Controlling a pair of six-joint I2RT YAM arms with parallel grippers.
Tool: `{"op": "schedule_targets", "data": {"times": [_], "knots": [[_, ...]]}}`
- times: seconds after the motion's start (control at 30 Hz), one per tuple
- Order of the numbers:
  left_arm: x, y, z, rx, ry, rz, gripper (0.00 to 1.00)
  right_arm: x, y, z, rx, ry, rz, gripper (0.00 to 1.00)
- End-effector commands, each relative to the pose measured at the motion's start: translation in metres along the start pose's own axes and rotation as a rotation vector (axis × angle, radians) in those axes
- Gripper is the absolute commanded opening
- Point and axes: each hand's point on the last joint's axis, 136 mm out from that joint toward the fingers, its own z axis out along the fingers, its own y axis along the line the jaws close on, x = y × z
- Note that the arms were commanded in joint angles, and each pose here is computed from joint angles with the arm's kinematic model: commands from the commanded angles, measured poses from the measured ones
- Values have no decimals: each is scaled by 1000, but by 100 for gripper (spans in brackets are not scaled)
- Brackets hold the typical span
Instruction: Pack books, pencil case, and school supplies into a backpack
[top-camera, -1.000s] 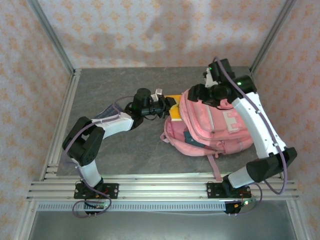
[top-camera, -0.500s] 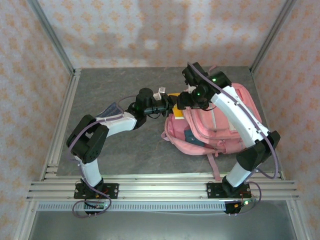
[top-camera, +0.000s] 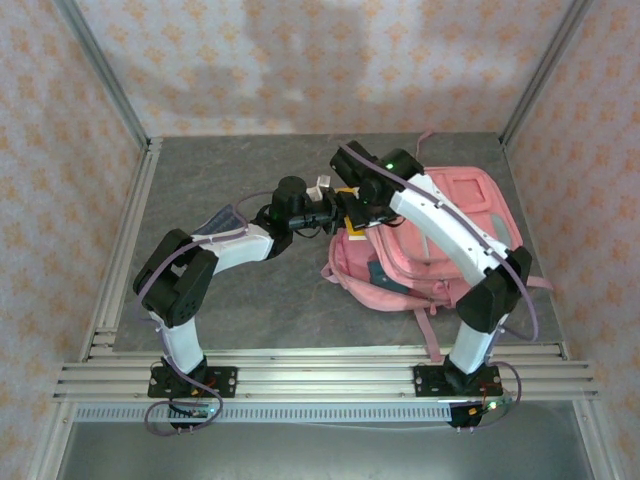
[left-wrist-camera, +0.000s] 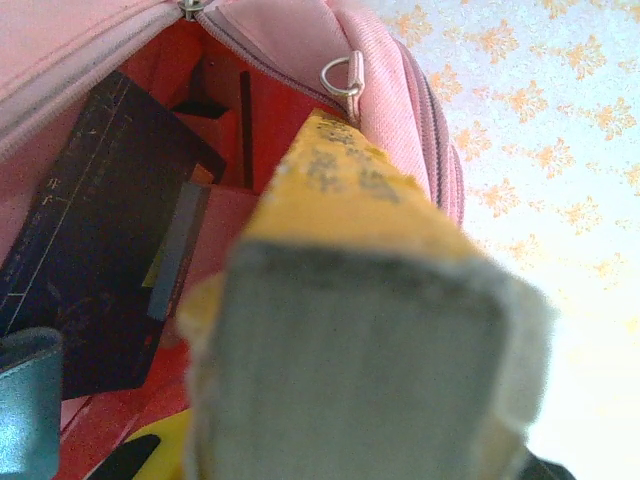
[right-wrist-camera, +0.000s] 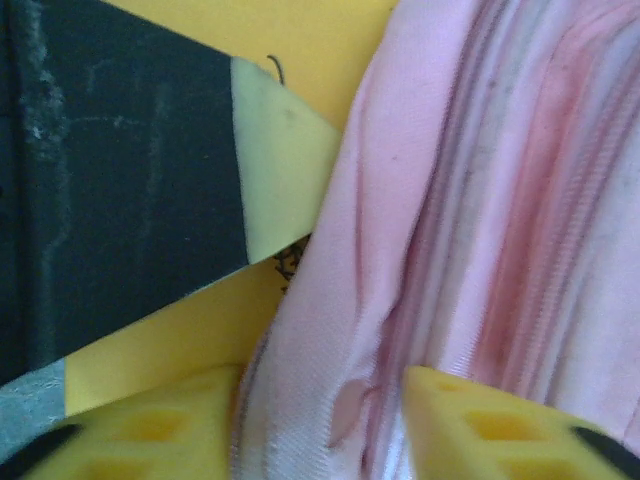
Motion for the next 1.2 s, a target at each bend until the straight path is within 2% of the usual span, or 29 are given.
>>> {"op": "schedule_targets", "data": {"times": [0.0, 0.03, 0.17, 0.3, 0.43, 0.63, 0.9, 1.17], "knots": [[31, -93, -13, 228, 63, 226, 0, -4, -22, -7, 129, -28, -29, 6], [32, -89, -13, 201, 65, 237, 0, -8, -26, -13, 144, -55, -30, 0], [33, -48, -20, -17, 68, 304, 0, -24, -38, -46, 125, -156, -40, 0], [33, -9, -34, -203, 84, 339, 0, -29, -53, -72, 56, -194, 0, 0], [25, 13, -50, -262, 64, 301, 0, -28, -67, -92, 54, -252, 1, 0], [34, 7, -54, -227, 118, 329, 0, -23, -67, -111, -39, -309, -39, 0], [48, -22, -30, -123, 184, 362, 0, -22, -59, -116, -136, -331, 5, 0], [42, -39, -3, -47, 161, 318, 0, -21, -57, -115, -153, -333, 25, 0]]}}
